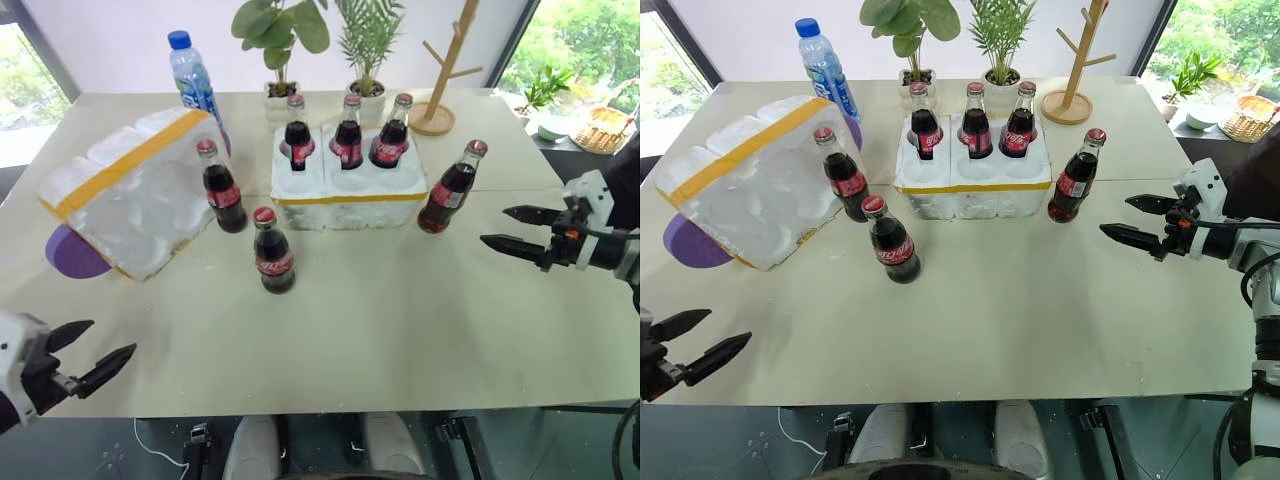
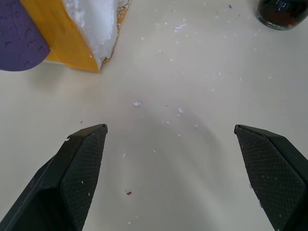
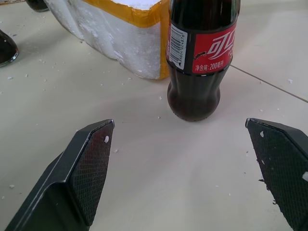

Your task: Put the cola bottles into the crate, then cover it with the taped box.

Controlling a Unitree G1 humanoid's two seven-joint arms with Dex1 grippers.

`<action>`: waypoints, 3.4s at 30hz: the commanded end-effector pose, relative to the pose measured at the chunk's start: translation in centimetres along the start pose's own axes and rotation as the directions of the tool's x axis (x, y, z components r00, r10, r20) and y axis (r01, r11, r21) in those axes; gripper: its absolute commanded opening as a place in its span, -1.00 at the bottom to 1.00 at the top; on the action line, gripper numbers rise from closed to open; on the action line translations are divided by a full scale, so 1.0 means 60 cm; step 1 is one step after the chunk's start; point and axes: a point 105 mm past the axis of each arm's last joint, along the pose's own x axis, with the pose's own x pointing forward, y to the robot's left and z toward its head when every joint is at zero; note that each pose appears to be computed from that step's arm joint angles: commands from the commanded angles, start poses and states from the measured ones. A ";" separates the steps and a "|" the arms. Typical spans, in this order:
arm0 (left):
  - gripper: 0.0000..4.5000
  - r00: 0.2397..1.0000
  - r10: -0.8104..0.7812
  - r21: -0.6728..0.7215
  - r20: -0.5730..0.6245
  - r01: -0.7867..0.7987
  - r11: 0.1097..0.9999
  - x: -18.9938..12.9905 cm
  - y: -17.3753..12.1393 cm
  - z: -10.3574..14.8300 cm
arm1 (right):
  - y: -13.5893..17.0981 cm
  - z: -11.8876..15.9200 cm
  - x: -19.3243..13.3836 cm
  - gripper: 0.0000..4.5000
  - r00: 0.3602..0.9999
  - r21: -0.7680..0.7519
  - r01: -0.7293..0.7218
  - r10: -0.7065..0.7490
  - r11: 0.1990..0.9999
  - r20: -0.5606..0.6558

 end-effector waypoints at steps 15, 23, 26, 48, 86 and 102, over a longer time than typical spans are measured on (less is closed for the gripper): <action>0.97 0.923 -0.340 0.184 0.183 0.307 0.934 0.017 -0.036 0.214 | 0.055 0.174 -0.073 1.00 0.955 -0.049 -0.234 0.239 0.971 0.177; 0.97 0.939 -0.205 0.226 0.277 0.143 0.964 0.124 -0.021 0.248 | 0.104 0.234 -0.070 1.00 0.916 -0.126 -0.302 0.324 0.945 0.237; 0.97 0.938 -0.094 0.163 0.333 0.040 0.986 0.164 -0.008 0.257 | 0.118 0.234 -0.069 1.00 0.912 -0.150 -0.320 0.347 0.936 0.218; 0.97 0.943 0.013 0.098 0.331 -0.048 0.994 0.326 -0.017 0.264 | 0.149 0.244 -0.065 1.00 0.900 -0.170 -0.333 0.367 0.927 0.236; 0.16 0.621 -0.625 0.350 0.474 0.519 0.780 0.288 -0.111 0.501 | 0.169 0.226 -0.058 1.00 0.923 -0.155 -0.254 0.287 0.955 0.255; 0.16 0.520 -0.719 0.410 0.461 0.594 0.692 0.367 -0.210 0.532 | 0.186 0.211 -0.092 1.00 0.951 -0.092 -0.142 0.162 0.986 0.262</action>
